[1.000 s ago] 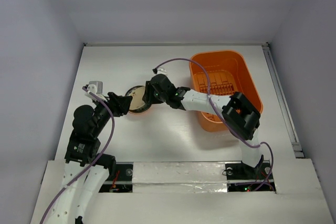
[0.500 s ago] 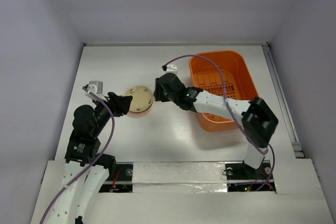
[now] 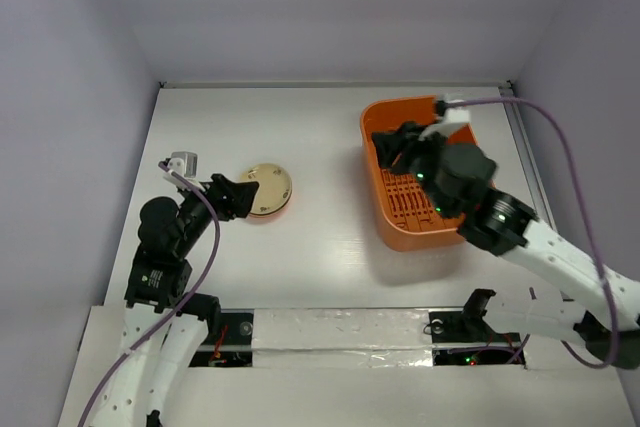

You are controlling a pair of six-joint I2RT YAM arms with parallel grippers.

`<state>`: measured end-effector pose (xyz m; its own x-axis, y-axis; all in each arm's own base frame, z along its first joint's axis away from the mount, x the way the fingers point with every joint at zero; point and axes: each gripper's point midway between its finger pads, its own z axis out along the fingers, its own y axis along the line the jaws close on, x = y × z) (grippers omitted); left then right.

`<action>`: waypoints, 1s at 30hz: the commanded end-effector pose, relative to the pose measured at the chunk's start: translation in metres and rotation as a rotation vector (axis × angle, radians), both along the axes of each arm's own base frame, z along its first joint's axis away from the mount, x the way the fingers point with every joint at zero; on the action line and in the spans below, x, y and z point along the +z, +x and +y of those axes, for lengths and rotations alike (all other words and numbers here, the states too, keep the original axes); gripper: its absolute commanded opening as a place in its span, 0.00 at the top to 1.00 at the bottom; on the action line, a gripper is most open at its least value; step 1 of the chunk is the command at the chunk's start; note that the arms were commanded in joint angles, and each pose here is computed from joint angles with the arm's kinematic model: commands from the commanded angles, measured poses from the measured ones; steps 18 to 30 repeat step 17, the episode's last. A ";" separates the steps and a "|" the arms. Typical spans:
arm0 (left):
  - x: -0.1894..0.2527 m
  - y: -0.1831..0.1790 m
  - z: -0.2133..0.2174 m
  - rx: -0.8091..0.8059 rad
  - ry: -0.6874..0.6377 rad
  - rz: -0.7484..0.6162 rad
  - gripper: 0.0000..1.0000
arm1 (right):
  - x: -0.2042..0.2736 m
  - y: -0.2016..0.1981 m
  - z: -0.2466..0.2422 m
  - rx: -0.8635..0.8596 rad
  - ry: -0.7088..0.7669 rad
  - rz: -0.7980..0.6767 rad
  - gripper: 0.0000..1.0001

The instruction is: Unload the plates from the dish rack

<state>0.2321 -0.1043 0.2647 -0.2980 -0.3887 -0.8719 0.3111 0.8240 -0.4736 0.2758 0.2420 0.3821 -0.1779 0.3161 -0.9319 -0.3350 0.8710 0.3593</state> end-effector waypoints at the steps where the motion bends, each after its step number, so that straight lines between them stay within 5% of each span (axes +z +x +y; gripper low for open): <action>1: 0.009 0.004 -0.008 -0.053 0.004 -0.037 0.28 | 0.016 -0.009 -0.043 -0.102 -0.033 -0.088 0.41; 2: 0.011 0.005 -0.009 -0.059 0.012 -0.040 0.28 | 0.023 -0.016 -0.061 -0.136 -0.010 -0.103 0.15; 4: 0.022 0.004 -0.006 -0.046 0.015 -0.061 0.27 | 0.025 -0.023 -0.083 -0.195 0.019 -0.108 0.00; 14: 0.115 -0.010 -0.005 -0.036 -0.079 -0.269 0.28 | 0.029 -0.062 -0.158 -0.296 0.215 -0.221 0.00; 30: 0.104 -0.003 -0.018 -0.098 -0.125 -0.218 0.28 | 0.023 -0.060 -0.145 -0.249 0.185 -0.210 0.00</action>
